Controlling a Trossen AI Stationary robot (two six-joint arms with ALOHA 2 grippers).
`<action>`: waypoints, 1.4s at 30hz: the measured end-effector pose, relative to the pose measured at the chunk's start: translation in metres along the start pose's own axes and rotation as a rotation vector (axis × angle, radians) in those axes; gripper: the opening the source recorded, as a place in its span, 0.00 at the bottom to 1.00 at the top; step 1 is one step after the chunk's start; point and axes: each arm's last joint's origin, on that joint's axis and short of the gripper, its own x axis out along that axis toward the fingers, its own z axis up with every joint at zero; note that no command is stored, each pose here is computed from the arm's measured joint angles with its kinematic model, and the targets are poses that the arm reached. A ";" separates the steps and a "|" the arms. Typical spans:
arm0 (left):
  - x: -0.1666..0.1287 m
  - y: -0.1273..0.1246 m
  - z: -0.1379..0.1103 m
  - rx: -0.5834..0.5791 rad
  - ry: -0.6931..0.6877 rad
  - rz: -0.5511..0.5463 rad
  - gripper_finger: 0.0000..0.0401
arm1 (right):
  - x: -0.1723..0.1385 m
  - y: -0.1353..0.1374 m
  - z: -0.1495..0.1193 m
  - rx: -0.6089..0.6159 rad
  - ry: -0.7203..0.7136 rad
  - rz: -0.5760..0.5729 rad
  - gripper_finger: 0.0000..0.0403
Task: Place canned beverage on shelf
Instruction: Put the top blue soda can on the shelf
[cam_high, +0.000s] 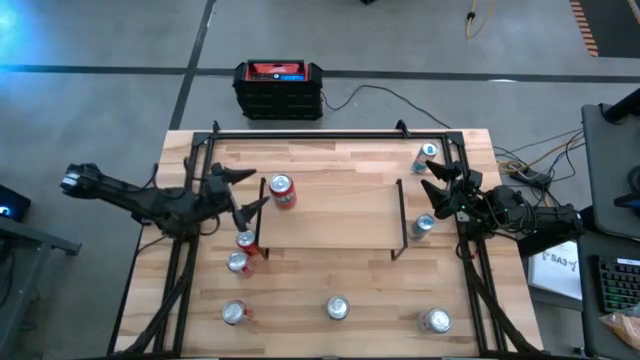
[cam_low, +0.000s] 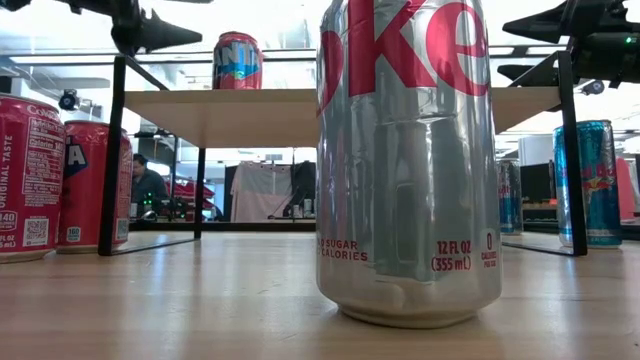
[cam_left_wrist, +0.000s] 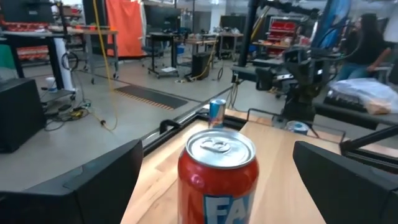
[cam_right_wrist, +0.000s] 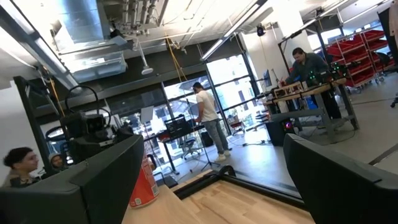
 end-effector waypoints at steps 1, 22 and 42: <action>-0.002 0.001 0.002 -0.001 -0.008 -0.006 1.00 | 0.000 0.000 0.000 0.001 0.000 0.000 0.92; -0.043 0.040 0.004 0.031 0.060 -0.052 1.00 | 0.000 0.000 0.000 0.000 0.000 0.000 0.92; -0.047 0.047 -0.064 0.024 0.044 -0.197 1.00 | 0.000 0.000 0.000 -0.001 0.001 0.000 0.92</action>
